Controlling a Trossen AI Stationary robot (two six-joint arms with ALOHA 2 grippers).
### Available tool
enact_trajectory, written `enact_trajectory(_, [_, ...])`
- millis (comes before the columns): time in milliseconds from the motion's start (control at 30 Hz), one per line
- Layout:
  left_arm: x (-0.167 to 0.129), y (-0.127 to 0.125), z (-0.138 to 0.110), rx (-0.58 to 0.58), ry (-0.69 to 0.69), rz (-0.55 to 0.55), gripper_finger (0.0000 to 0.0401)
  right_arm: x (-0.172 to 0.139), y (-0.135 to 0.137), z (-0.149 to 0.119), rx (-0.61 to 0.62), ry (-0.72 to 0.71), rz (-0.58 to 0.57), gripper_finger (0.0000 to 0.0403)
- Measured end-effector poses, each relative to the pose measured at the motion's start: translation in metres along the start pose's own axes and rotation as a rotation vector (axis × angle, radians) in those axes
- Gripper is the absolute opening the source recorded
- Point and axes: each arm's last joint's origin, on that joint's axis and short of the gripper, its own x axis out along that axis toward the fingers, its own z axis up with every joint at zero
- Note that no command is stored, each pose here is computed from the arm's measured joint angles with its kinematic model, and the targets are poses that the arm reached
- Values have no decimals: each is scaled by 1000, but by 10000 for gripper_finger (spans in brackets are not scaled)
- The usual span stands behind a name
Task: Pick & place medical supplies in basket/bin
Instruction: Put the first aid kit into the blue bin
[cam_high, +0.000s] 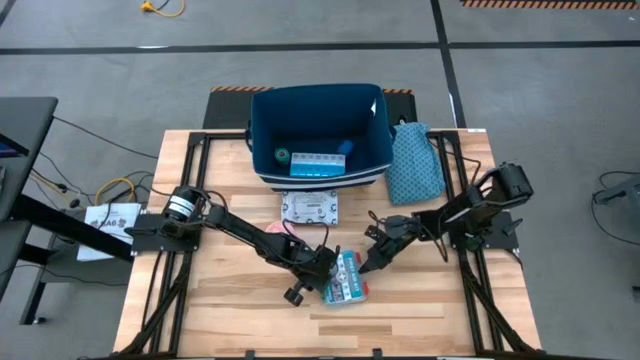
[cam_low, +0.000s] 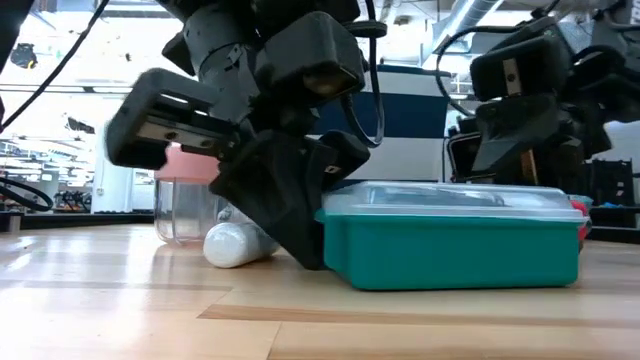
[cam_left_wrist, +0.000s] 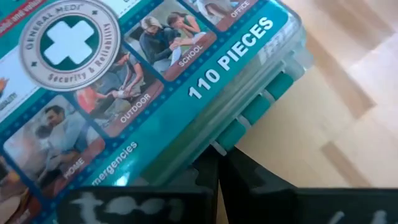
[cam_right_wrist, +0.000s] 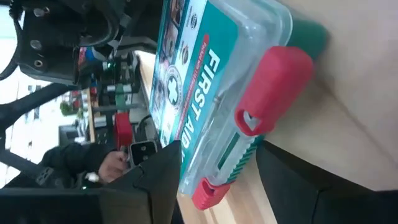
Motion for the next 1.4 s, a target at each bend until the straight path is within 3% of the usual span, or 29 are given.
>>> enact_trajectory(333, [0, -1, -1, 1, 3, -20, 0, 6, 3, 6, -10, 31, 3, 197])
enact_trajectory(867, [0, 0, 0, 17, 1, -6, 0, 7, 0, 4, 43, 86, -29, 229])
enact_trajectory(1200, [0, 0, 0, 18, -1, -9, 0, 17, 17, 19, -133, 84, -20, 224])
enact_trajectory(1400, [0, 0, -1, 17, 1, -18, 0, 16, 18, 22, -162, 77, -9, 178])
